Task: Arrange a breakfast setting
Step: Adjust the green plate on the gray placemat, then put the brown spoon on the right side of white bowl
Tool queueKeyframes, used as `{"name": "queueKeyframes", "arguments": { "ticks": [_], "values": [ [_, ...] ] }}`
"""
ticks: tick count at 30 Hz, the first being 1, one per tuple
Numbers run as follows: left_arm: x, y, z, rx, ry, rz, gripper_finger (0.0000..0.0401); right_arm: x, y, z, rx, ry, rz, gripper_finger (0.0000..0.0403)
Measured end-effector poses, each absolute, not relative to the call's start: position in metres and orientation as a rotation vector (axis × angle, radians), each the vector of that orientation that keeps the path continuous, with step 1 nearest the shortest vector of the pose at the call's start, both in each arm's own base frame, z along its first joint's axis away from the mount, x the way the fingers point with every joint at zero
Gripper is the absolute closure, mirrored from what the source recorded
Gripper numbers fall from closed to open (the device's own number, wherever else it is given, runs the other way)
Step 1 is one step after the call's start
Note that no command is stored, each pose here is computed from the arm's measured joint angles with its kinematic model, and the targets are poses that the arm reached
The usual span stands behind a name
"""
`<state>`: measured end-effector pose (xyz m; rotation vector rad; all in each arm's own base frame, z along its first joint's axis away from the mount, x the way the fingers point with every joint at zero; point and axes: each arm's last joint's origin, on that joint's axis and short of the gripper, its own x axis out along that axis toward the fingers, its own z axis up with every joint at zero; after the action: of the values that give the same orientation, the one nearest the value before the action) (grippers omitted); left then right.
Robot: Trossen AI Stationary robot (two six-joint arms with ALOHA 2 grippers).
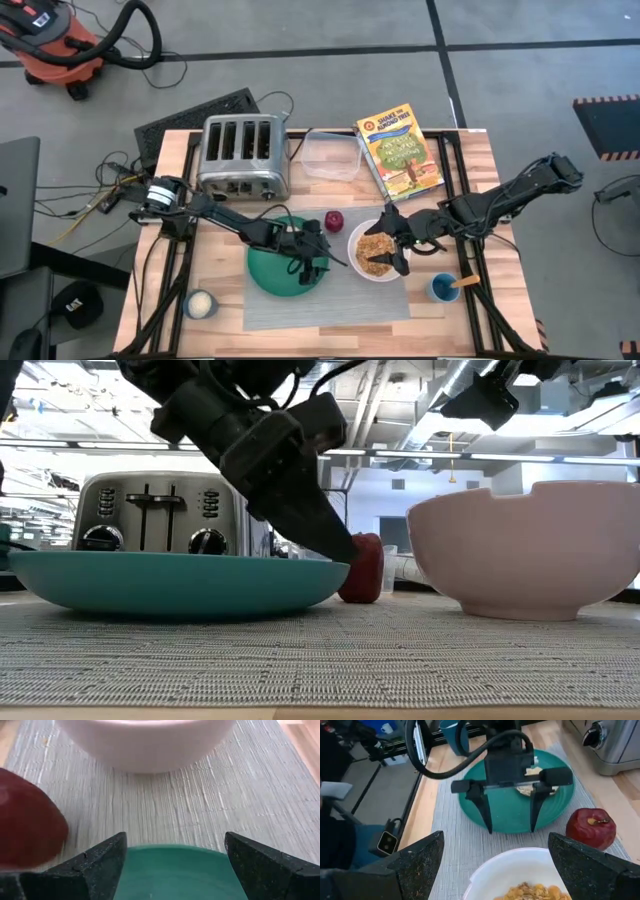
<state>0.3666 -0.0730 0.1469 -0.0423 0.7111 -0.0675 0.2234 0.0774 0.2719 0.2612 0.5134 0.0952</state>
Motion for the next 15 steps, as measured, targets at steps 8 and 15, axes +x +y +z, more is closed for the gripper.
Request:
{"name": "queueKeyframes", "arguments": {
  "ticks": [8,15],
  "values": [
    [0.337,-0.084,0.202,-0.013,0.693,-0.054,0.0079,0.221,0.085,0.297,0.278,0.522,0.146,0.002],
    [0.291,-0.095,0.22,0.122,0.684,0.063,0.0079,0.202,0.095,0.329,0.426,0.71,0.091,0.002]
  ]
}}
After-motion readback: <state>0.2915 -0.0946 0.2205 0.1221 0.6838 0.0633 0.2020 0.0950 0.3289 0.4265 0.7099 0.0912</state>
